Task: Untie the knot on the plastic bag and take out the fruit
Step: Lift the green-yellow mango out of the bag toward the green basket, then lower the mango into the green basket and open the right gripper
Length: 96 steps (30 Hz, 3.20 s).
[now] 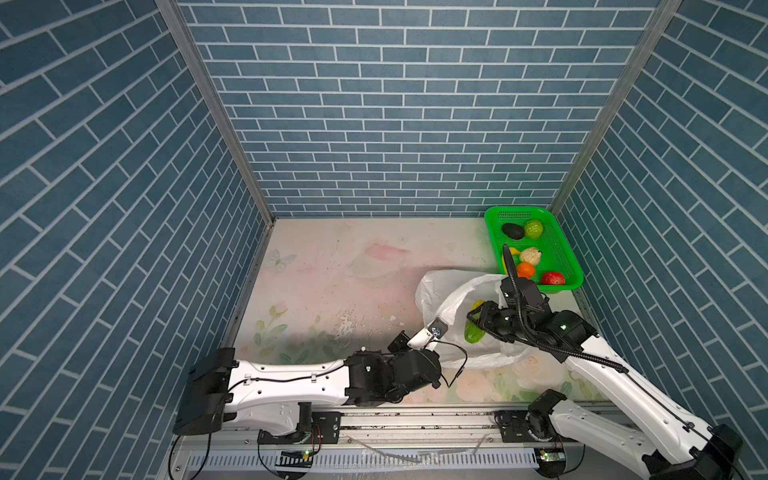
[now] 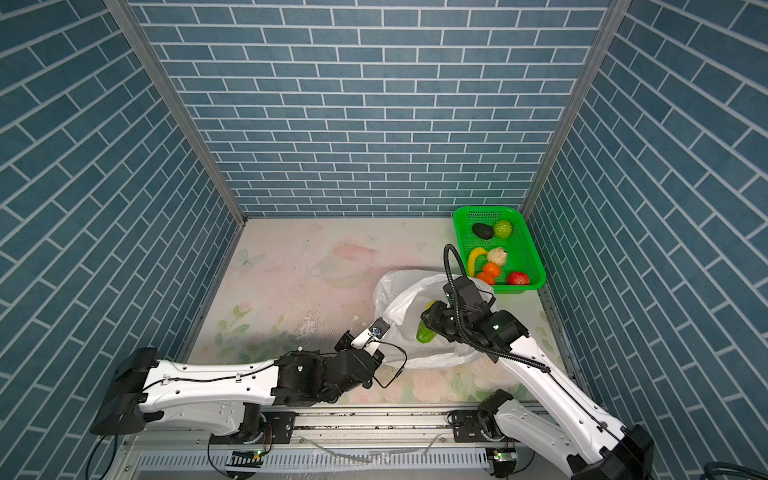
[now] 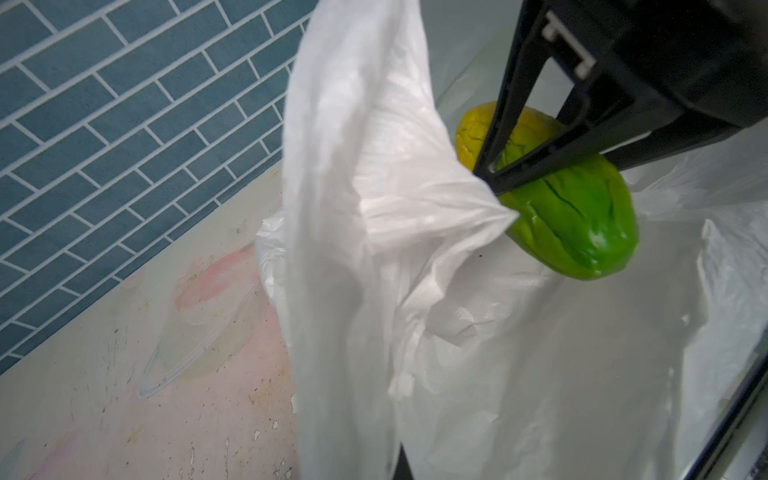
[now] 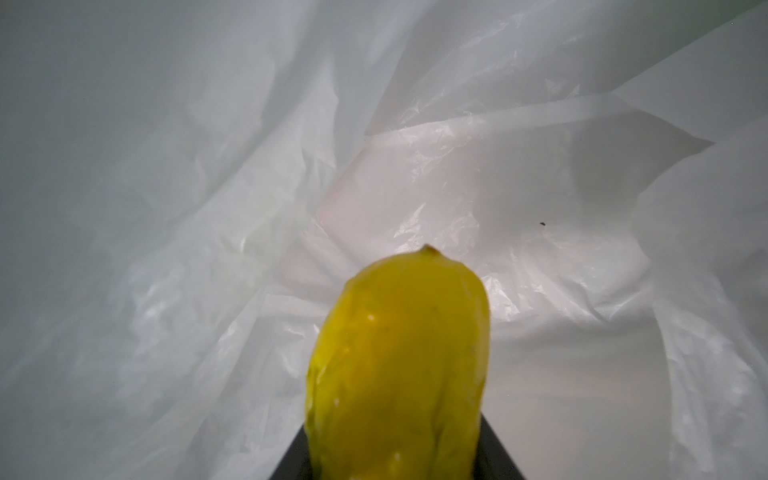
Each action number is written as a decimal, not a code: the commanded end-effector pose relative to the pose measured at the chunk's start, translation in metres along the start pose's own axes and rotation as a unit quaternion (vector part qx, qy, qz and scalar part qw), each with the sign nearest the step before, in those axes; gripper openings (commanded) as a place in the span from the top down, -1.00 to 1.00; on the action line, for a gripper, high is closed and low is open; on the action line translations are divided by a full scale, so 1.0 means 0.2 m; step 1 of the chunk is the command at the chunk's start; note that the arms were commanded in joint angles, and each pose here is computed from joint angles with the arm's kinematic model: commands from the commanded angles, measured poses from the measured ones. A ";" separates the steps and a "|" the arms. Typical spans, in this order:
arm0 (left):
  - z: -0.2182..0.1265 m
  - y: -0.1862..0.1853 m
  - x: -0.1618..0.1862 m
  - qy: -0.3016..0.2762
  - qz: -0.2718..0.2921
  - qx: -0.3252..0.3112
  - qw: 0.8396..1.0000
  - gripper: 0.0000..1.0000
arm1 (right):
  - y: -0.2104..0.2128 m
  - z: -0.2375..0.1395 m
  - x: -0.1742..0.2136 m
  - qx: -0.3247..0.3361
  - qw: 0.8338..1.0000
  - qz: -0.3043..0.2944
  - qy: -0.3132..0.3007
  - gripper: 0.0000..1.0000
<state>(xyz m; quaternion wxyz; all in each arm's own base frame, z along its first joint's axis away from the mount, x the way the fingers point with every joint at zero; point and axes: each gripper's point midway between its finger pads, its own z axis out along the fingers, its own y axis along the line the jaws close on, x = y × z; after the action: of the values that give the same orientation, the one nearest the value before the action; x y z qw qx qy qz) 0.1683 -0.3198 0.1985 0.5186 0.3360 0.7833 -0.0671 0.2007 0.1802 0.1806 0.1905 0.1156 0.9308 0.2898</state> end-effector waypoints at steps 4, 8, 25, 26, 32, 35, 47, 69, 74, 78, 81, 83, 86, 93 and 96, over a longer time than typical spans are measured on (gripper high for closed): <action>0.00 0.09 0.00 0.006 -0.017 -0.024 1.000 1.00 | 0.08 -0.01 0.07 -0.017 0.998 -0.022 0.053 0.46; 0.00 0.13 0.02 0.015 -0.017 -0.039 0.999 1.00 | 0.12 -0.06 0.06 -0.023 0.998 -0.029 0.055 0.45; -0.08 0.31 0.16 0.048 -0.026 -0.083 0.995 1.00 | 0.28 -0.32 -0.43 -0.087 0.996 -0.007 -0.033 0.41; -0.08 0.32 0.16 0.048 -0.027 -0.086 0.995 1.00 | 0.28 -0.32 -0.48 -0.090 0.995 -0.002 -0.039 0.41; -0.11 0.37 0.19 0.053 -0.032 -0.103 0.993 1.00 | 0.17 -0.31 -0.81 -0.092 0.991 0.025 -0.094 0.41; -0.12 0.40 0.21 0.053 -0.037 -0.112 0.992 1.00 | 0.05 -0.27 -0.98 -0.081 0.988 0.044 -0.125 0.41; -0.15 0.45 0.23 0.051 -0.043 -0.129 0.989 1.00 | -0.42 -0.02 -1.57 0.009 0.974 0.085 -0.208 0.40; -0.13 0.43 0.21 0.047 -0.048 -0.126 0.990 1.00 | -0.69 0.24 -1.91 0.097 0.971 0.091 -0.201 -0.34; -0.12 0.42 0.20 0.046 -0.050 -0.128 0.989 1.00 | -0.66 0.19 -1.85 0.088 0.972 0.086 -0.200 -0.35; -0.12 0.44 0.19 0.047 -0.057 -0.133 0.988 1.00 | -0.60 0.15 -1.76 0.074 0.974 0.083 -0.195 -0.35; -0.10 0.45 0.19 0.045 -0.062 -0.138 0.987 1.00 | -0.55 0.13 -1.65 0.064 0.977 0.075 -0.188 -0.36; -0.08 0.46 0.19 0.046 -0.067 -0.143 0.986 1.00 | -0.52 0.11 -1.56 0.059 0.979 0.069 -0.180 -0.36; -0.06 0.49 0.20 0.049 -0.075 -0.150 0.985 1.00 | -0.47 0.08 -1.42 0.054 0.983 0.058 -0.166 -0.36; 0.02 0.59 0.19 0.051 -0.098 -0.162 0.981 1.00 | -0.39 -0.02 -1.10 0.050 0.988 0.039 -0.140 -0.36; 0.07 0.64 0.18 0.050 -0.107 -0.167 0.979 1.00 | -0.37 -0.05 -0.95 0.047 0.990 0.041 -0.125 -0.36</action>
<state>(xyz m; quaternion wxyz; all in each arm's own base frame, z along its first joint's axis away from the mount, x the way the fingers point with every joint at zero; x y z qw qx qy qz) 0.2374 -0.2094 0.1953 0.5166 0.1605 0.8404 0.0322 0.3898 0.0463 0.2122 0.3185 0.2093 0.8934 0.2379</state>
